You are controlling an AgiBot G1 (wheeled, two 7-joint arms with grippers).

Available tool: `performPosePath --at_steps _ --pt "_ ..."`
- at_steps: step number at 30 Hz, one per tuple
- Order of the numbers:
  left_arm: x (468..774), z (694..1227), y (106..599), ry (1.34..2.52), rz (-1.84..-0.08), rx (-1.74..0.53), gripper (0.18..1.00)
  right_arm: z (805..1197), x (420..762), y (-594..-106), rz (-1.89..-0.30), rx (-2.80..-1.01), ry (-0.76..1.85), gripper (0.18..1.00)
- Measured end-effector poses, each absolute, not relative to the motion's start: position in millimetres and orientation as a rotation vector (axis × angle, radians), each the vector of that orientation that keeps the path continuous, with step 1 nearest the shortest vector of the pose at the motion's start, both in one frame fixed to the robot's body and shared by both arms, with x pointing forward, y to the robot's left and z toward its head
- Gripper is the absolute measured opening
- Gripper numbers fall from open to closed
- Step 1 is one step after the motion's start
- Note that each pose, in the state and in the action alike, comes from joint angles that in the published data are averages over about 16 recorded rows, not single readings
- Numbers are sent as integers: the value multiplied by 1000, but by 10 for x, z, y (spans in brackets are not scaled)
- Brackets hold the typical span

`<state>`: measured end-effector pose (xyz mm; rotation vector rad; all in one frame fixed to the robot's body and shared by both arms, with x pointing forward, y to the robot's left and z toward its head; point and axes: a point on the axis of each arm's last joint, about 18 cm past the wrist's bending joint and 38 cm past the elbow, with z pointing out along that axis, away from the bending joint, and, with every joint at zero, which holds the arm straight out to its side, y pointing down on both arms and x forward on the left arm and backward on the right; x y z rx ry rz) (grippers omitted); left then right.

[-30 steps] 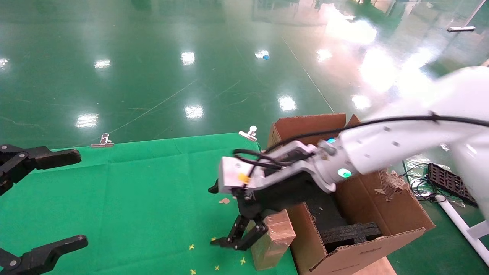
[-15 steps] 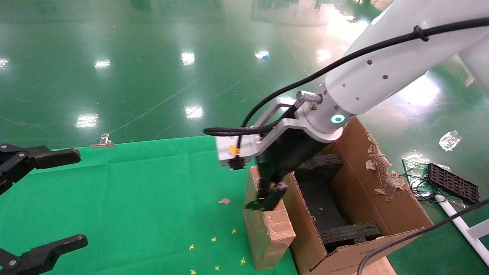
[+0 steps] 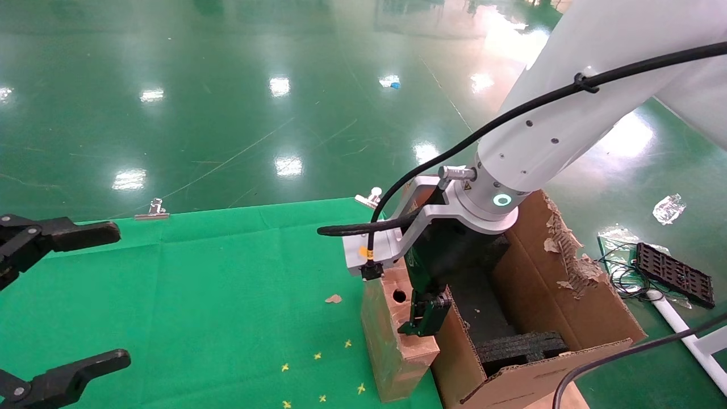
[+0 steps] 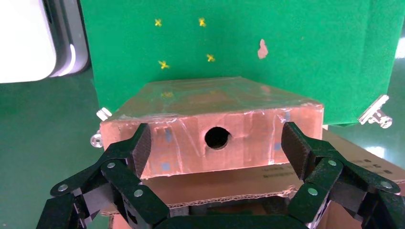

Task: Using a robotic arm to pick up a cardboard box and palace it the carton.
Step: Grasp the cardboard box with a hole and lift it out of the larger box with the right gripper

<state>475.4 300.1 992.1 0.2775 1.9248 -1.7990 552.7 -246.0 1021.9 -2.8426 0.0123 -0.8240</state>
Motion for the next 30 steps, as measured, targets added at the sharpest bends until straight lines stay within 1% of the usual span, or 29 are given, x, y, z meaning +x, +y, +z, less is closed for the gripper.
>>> performPosePath --at_steps 5,11,17,21,26,30 --pt "4754 9921 3001 1925 -1799 277 1001 10271 5530 -2504 -826 -2831 163 1000" --pt "4754 9921 3001 1925 -1799 278 1001 10358 5539 -2574 -778 -2747 489 1000" --pt "4754 9921 3001 1925 -1799 278 1001 10350 5596 -2648 -631 -2602 887 1000" --pt "4754 9921 3001 1925 -1799 278 1001 10270 5665 -2680 -511 -2516 1087 1000" --pt "4754 9921 3001 1925 -1799 278 1001 10140 5769 -2700 -397 -2448 1251 1000" --pt "4754 9921 3001 1925 -1799 278 1001 10045 5844 -2696 -349 -2428 1321 1000"
